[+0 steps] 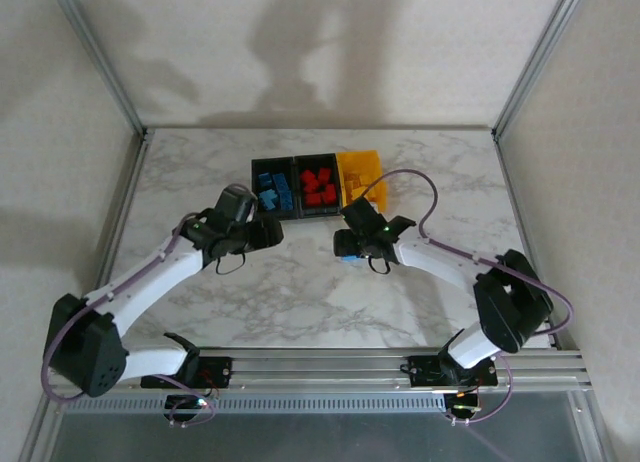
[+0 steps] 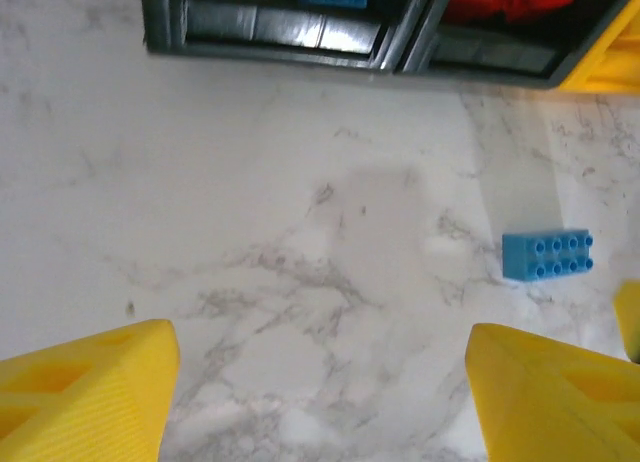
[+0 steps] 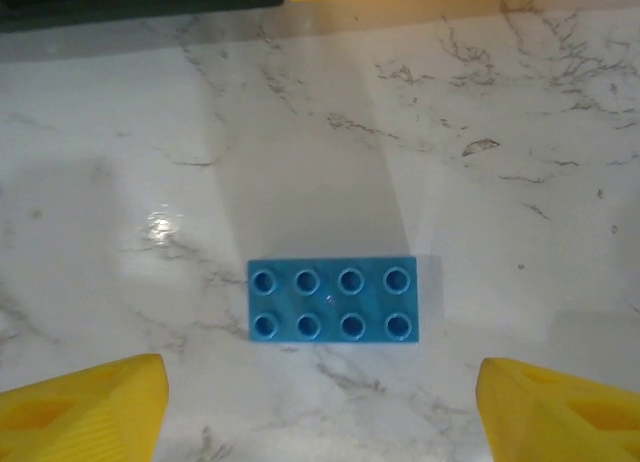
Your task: Sort the legos into containers by color
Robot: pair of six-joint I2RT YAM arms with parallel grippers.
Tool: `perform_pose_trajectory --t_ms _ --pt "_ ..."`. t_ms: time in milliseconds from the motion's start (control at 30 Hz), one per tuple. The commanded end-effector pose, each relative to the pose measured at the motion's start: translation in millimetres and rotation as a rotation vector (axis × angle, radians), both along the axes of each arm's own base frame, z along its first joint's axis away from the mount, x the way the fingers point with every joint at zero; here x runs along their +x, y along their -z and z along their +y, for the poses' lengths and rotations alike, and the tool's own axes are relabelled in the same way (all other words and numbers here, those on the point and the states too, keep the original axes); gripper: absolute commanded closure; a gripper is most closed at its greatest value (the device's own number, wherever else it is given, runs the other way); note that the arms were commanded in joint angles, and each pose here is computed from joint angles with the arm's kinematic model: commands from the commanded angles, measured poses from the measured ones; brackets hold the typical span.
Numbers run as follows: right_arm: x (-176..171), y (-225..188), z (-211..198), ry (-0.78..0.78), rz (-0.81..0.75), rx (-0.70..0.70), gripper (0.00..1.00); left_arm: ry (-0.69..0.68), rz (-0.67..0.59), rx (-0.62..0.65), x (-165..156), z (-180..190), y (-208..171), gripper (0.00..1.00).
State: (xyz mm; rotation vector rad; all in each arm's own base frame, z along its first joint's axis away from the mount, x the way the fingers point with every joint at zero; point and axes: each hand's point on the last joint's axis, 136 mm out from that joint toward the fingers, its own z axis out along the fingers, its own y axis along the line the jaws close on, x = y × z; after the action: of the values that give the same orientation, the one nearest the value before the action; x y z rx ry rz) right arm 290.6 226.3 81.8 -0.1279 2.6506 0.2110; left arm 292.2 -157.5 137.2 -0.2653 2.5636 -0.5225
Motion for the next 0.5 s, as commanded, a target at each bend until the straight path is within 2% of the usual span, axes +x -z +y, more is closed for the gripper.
perform_pose_trajectory --t_ms 0,333,467 --pt "18 7 -1 0.006 -0.015 -0.023 0.19 -0.017 -0.023 -0.073 -10 -3 -6 0.22" --pt "26 45 14 -0.008 0.056 -0.025 0.22 -0.028 -0.021 -0.097 -23 1 -4 0.21" --pt "27 56 15 -0.006 0.081 -0.036 0.26 -0.029 -0.014 -0.093 -23 1 -1 0.22"
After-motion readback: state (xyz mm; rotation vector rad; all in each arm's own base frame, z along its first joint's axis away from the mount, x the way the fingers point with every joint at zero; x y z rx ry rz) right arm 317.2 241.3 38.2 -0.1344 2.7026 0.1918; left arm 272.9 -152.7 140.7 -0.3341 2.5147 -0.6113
